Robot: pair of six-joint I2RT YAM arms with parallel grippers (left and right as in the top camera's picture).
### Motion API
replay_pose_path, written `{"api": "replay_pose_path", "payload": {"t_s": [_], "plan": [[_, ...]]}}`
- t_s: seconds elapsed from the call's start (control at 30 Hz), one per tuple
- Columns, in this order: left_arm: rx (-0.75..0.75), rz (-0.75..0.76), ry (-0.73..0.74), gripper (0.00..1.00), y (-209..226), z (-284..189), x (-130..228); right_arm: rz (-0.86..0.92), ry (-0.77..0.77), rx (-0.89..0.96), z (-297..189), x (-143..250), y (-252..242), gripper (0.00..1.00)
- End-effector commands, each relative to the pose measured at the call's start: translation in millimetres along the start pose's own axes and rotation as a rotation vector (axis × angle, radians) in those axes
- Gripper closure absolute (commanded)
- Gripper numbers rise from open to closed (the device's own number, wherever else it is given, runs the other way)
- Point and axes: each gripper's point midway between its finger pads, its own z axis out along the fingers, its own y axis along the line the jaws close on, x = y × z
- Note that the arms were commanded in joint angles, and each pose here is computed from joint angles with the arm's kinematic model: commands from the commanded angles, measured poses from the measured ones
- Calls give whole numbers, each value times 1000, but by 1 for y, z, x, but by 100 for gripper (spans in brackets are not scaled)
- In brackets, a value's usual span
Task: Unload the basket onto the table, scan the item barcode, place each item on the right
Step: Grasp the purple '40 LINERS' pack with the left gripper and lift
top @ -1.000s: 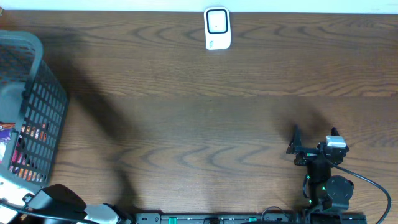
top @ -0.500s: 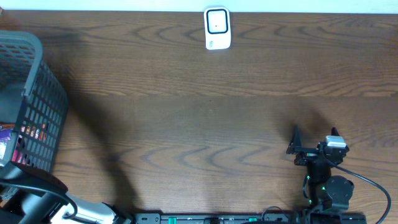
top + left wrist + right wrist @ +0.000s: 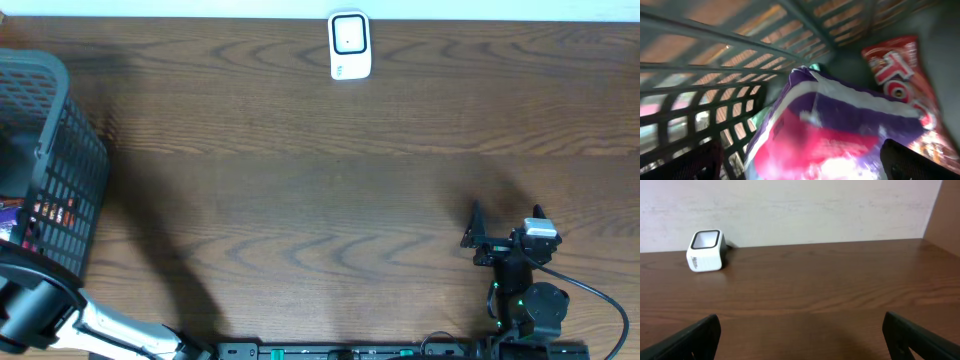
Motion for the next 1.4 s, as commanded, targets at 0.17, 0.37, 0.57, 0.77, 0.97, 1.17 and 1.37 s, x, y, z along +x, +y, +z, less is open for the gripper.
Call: {"api": "replay_pose_path", "payload": {"t_s": [0.17,0.37,0.57,0.77,0.97,1.17,1.37], "plan": [[119,0,128,15,-17,41,18,11,2,5,0,1,-1,1],[266,4,208,36,-47,52,37,11,2,5,0,1,-1,1],[451,-13,254,92,-77,39,47,11,2,5,0,1,-1,1],[752,-49,241,93,-116,2,39,11,2,5,0,1,-1,1],[1220,-72,61,93,-150,-93,-8,11,2,4,0,1,-1,1],[1452,-125,-150,93,-139,-189,-51,11,2,5,0,1,-1,1],[1461,-21,-437,93,-111,-278,-53,11,2,5,0,1,-1,1]]}}
